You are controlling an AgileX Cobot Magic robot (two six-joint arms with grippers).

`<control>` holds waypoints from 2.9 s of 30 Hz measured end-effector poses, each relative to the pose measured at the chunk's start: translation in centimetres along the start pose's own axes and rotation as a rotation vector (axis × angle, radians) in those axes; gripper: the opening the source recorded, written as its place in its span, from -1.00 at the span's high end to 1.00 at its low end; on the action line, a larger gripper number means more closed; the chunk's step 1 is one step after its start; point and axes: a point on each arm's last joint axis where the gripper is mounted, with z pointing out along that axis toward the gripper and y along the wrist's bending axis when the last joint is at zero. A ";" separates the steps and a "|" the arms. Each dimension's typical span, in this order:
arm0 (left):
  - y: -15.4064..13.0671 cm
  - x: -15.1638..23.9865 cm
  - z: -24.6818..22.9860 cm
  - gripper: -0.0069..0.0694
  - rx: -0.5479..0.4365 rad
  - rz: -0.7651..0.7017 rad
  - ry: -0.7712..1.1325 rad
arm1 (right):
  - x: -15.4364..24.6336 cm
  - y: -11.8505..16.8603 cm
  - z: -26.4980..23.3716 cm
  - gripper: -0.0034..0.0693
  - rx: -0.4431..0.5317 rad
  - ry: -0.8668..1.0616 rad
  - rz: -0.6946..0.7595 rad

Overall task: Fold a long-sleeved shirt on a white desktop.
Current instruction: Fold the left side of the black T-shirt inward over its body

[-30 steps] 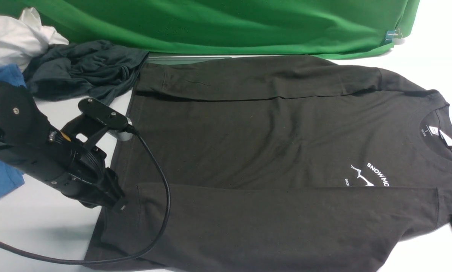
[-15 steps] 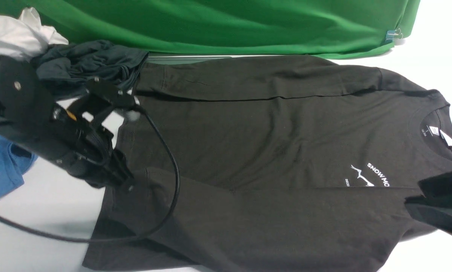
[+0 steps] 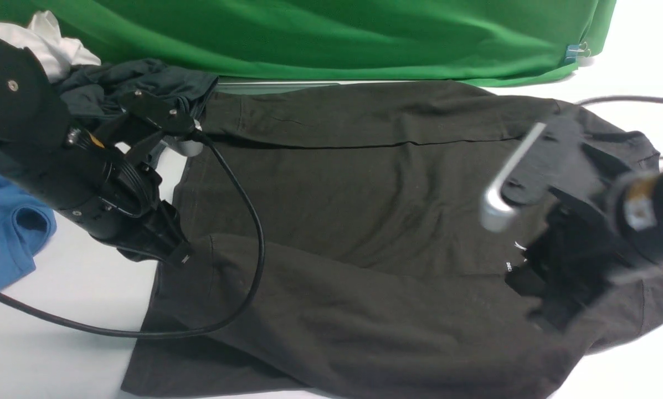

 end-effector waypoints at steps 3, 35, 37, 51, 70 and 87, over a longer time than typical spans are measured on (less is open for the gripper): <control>0.0 0.0 0.0 0.72 0.001 0.000 0.002 | -1.4 -2.0 3.1 0.21 -0.060 0.036 -0.043; 0.2 -0.3 -0.1 0.72 -0.016 0.004 -0.024 | -3.1 -4.7 16.1 0.82 -0.215 0.136 -0.186; 0.2 -0.3 -0.1 0.72 -0.016 0.004 -0.024 | -3.1 -4.7 16.0 0.83 -0.218 0.138 -0.187; 0.6 -0.9 -0.2 0.72 -0.063 -0.003 -0.090 | -4.2 -5.9 11.6 0.85 -0.122 0.046 -0.091; 3.2 -3.2 2.9 0.72 -0.130 -0.036 -0.079 | -4.3 -7.2 11.7 0.60 -0.073 -0.013 -0.030; 2.4 -2.0 2.8 0.72 -0.048 -0.035 0.070 | -3.1 -6.4 16.7 -0.21 -0.195 0.076 -0.087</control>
